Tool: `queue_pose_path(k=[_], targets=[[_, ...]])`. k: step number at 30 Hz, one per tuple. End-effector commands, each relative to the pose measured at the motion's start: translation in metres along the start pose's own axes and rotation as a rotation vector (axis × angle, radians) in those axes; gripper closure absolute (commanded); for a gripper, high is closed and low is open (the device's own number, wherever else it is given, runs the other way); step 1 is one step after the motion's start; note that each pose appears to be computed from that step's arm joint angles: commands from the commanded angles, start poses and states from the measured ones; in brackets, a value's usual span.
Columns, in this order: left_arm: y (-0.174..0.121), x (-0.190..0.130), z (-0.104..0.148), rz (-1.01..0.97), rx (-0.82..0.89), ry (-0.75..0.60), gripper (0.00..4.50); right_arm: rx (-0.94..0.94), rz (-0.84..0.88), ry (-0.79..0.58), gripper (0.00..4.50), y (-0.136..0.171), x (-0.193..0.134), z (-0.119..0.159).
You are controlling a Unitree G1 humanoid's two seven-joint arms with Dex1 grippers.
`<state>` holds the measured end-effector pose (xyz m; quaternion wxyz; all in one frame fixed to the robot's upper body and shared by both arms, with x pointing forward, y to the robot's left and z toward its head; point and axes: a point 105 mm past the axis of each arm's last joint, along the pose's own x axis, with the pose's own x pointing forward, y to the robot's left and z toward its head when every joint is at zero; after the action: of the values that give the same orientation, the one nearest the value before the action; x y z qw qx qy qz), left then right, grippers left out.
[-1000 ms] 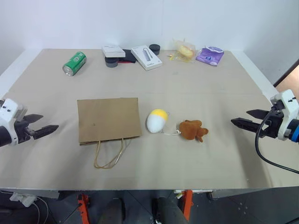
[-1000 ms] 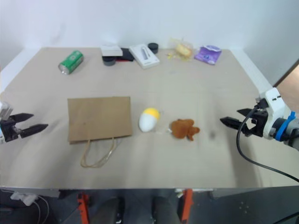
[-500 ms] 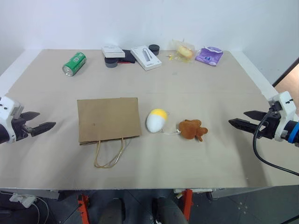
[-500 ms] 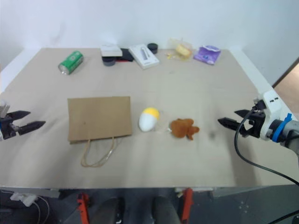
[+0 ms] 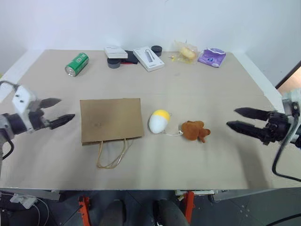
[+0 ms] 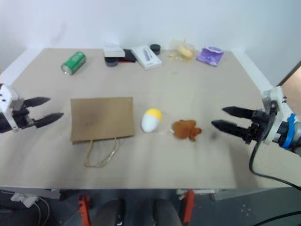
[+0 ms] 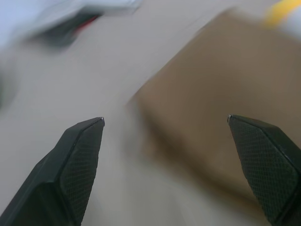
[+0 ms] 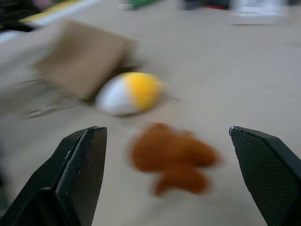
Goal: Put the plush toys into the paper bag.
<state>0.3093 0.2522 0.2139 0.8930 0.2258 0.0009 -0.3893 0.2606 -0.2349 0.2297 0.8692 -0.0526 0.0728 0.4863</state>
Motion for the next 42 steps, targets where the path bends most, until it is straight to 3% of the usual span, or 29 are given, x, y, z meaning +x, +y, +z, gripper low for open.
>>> queue_pose_path(k=[1, 4, 9, 13, 18, 34, 42], targets=[[-0.04, 0.017, 0.013, -0.196, 0.226, 0.019, 0.14, -0.163, 0.147, 0.004, 0.0, 0.032, 0.018, 0.026], [-0.063, 0.023, 0.016, -0.319, 0.372, -0.014, 0.14, -0.258, 0.211, 0.056, 0.0, 0.046, 0.035, 0.026], [-0.074, 0.026, 0.02, -0.333, 0.672, -0.137, 0.14, -0.355, 0.226, 0.085, 0.0, 0.05, 0.047, 0.023], [-0.068, 0.017, 0.014, -0.286, 0.926, -0.213, 0.14, -0.369, 0.223, 0.089, 0.0, 0.05, 0.047, 0.02], [-0.068, 0.007, -0.001, -0.263, 1.077, -0.268, 0.14, -0.384, 0.227, 0.087, 0.0, 0.052, 0.047, 0.018], [-0.081, 0.008, -0.023, -0.305, 1.124, -0.278, 0.14, -0.395, 0.231, 0.083, 0.0, 0.055, 0.044, 0.018], [-0.103, 0.029, -0.023, -0.32, 1.075, -0.347, 0.14, -0.386, 0.231, 0.073, 0.0, 0.056, 0.047, 0.019]])
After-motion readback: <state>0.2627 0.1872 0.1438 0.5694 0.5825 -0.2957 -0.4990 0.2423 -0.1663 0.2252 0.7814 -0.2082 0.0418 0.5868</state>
